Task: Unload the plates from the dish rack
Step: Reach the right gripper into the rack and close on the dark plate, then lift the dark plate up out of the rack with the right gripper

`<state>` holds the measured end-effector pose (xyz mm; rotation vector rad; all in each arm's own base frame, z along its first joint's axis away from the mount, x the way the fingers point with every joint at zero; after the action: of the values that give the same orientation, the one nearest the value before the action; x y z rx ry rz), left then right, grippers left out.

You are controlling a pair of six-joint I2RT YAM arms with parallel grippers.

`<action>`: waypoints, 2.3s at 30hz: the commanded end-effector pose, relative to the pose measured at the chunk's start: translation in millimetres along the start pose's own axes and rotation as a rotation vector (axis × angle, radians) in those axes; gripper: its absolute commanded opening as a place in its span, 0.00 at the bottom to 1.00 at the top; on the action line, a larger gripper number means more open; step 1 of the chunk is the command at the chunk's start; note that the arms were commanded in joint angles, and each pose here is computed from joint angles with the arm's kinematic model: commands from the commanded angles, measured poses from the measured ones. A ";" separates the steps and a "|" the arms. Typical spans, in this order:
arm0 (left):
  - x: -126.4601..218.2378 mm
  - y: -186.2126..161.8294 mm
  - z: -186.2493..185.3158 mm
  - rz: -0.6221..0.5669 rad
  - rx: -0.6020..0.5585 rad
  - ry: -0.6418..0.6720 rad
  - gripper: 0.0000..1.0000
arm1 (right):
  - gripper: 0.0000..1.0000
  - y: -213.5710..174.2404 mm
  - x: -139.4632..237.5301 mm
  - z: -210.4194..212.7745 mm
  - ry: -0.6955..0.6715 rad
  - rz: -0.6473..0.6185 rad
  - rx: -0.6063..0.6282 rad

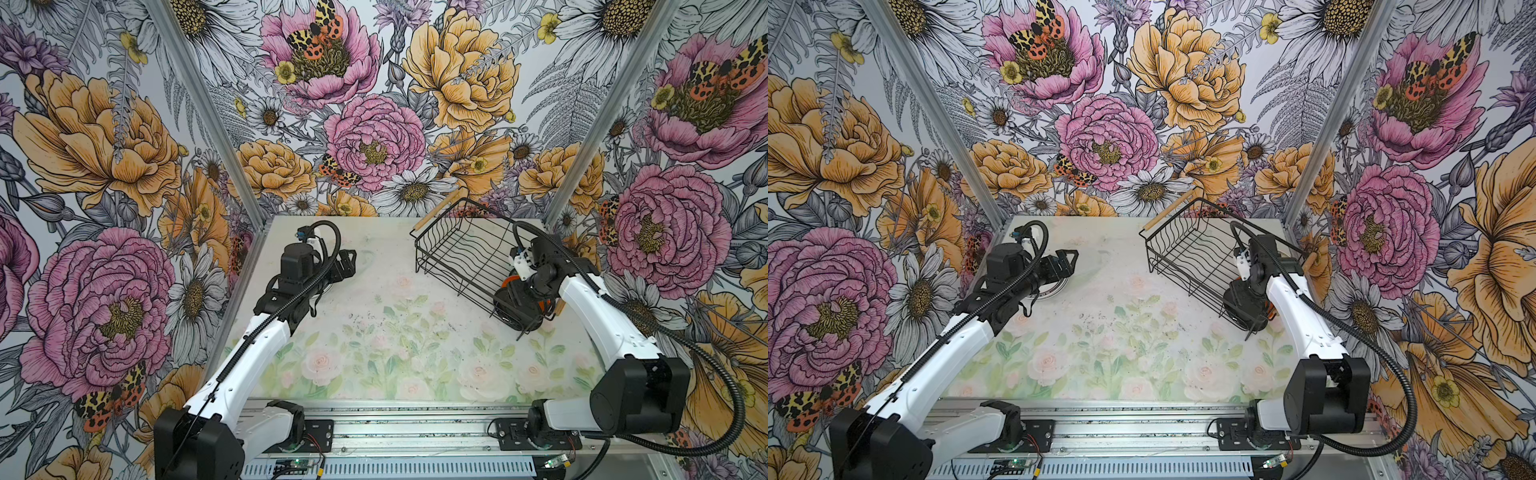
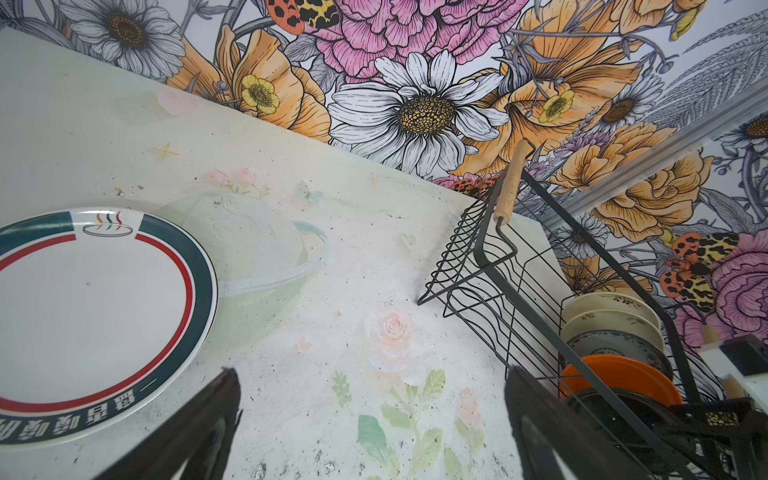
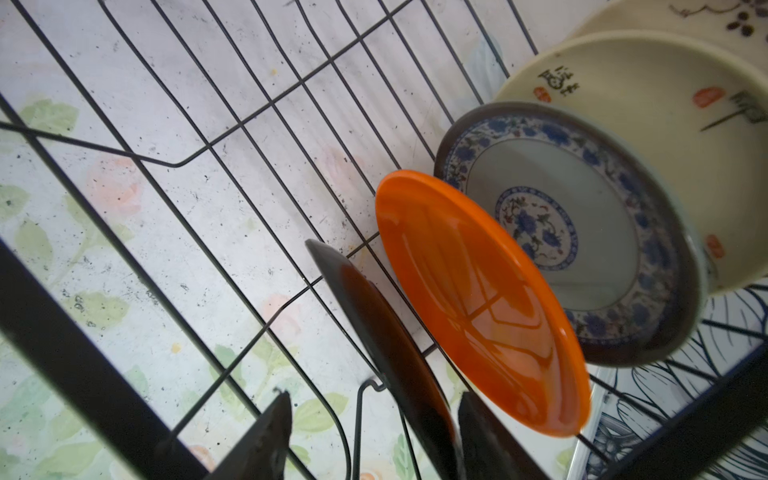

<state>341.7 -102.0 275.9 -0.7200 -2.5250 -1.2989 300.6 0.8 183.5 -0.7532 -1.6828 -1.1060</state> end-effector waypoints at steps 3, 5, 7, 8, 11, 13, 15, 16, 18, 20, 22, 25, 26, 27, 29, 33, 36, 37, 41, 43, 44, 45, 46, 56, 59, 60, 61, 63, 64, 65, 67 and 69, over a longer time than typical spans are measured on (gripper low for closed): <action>-5.7 1.9 -0.7 -0.001 -0.024 -0.017 0.99 | 0.57 -10.3 -11.4 1.3 -0.005 0.055 0.037; -5.8 4.0 -0.3 -0.004 -0.029 -0.015 0.99 | 0.57 -11.8 -13.6 1.8 0.003 0.063 0.048; -5.3 6.9 1.6 -0.010 -0.031 -0.005 0.99 | 0.55 -13.0 -16.0 2.4 0.010 0.070 0.066; -5.1 8.7 2.0 -0.014 -0.032 -0.005 0.99 | 0.54 -13.7 -17.6 1.6 0.009 0.078 0.071; -7.0 10.5 4.8 -0.017 -0.028 -0.003 0.99 | 0.50 -16.3 -22.8 -3.6 -0.009 0.106 0.091; -10.5 10.4 6.9 -0.012 -0.022 0.000 0.99 | 0.43 -17.3 -25.8 -6.0 -0.018 0.124 0.114; -14.3 9.4 8.3 -0.002 -0.017 0.001 0.99 | 0.42 -16.9 -26.7 -5.6 -0.014 0.124 0.134; -16.2 9.4 8.7 0.002 -0.017 0.002 0.99 | 0.42 -16.6 -26.4 -4.5 -0.007 0.120 0.147; -19.6 9.5 10.2 0.005 -0.013 0.006 0.99 | 0.42 -15.4 -24.9 -4.6 -0.007 0.111 0.169; -22.2 10.7 11.1 0.006 -0.011 0.008 0.99 | 0.42 -13.2 -23.0 -5.2 -0.010 0.100 0.186; -24.6 11.5 11.5 0.009 -0.008 0.007 0.99 | 0.39 -10.3 -21.7 -6.0 -0.010 0.090 0.209; -27.8 13.6 12.4 0.011 -0.006 0.008 0.99 | 0.38 -4.0 -21.2 -5.3 0.005 0.071 0.232; -28.8 13.7 13.4 0.013 -0.006 0.009 0.99 | 0.38 -1.7 -21.7 -4.7 0.011 0.063 0.238; -29.7 14.2 14.1 0.013 -0.003 0.011 0.99 | 0.36 -0.5 -22.8 -4.6 0.016 0.059 0.242; -31.0 14.6 16.3 0.015 0.002 0.013 0.99 | 0.31 0.8 -25.9 -4.9 0.018 0.061 0.251; -32.7 14.4 19.8 0.017 0.009 0.019 0.99 | 0.15 1.8 -30.4 -5.6 0.019 0.062 0.261; -32.4 16.3 21.0 0.011 0.013 0.022 0.99 | 0.10 3.4 -29.0 -4.3 0.024 0.044 0.267; -32.2 17.0 21.3 0.010 0.014 0.022 0.99 | 0.09 4.4 -27.2 -3.9 0.024 0.037 0.267; -32.8 17.5 21.8 0.008 0.018 0.022 0.99 | 0.08 9.4 -13.2 -3.3 0.009 -0.012 0.287; -33.7 18.0 22.3 0.007 0.021 0.022 0.99 | 0.04 13.8 -2.4 -4.3 -0.013 -0.044 0.302; -34.1 18.1 22.8 0.007 0.023 0.024 0.99 | 0.03 16.5 4.6 -5.4 -0.029 -0.064 0.309; -34.6 17.8 23.0 0.007 0.024 0.025 0.99 | 0.02 19.1 11.6 -6.4 -0.050 -0.081 0.321; -34.6 18.1 22.9 0.005 0.026 0.025 0.99 | 0.00 21.4 18.0 -7.9 -0.072 -0.096 0.331; -22.1 28.8 29.6 -0.040 0.046 0.107 0.99 | 0.00 96.5 125.7 -45.4 -0.517 -0.631 0.345; -13.4 32.2 28.6 -0.064 0.058 0.110 0.99 | 0.00 126.1 164.7 -35.7 -0.506 -0.956 0.298; -11.1 33.1 28.6 -0.074 0.065 0.111 0.99 | 0.00 134.9 177.4 -32.0 -0.487 -1.064 0.272; -8.0 34.4 28.0 -0.085 0.072 0.108 0.99 | 0.00 142.9 185.9 -24.5 -0.442 -1.178 0.251; -3.8 35.7 26.2 -0.101 0.082 0.099 0.99 | 0.00 155.1 193.5 -9.9 -0.350 -1.343 0.223; -2.3 35.4 25.4 -0.104 0.088 0.091 0.99 | 0.00 161.8 193.8 -1.9 -0.298 -1.390 0.212; -1.2 35.2 24.5 -0.106 0.093 0.083 0.99 | 0.00 168.9 191.1 6.1 -0.245 -1.413 0.207; 0.7 34.8 22.4 -0.108 0.097 0.071 0.99 | 0.00 180.4 185.9 19.8 -0.160 -1.452 0.178; 2.5 34.6 20.2 -0.114 0.104 0.057 0.99 | 0.00 189.5 180.0 34.0 -0.025 -1.480 0.126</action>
<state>359.6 -71.8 288.5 -0.5524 -2.5717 -1.2212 391.8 80.9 373.5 0.4601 -2.4448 -1.6474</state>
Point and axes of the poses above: each gripper's point midway between its finger pads, its own x axis back along the fingers, its own z axis along the line the jaws close on, y = z × x, the point moved 3 cm from there along x, back along the fingers, and after that the axes turned 9 degrees about x, right-handed, at the moved point
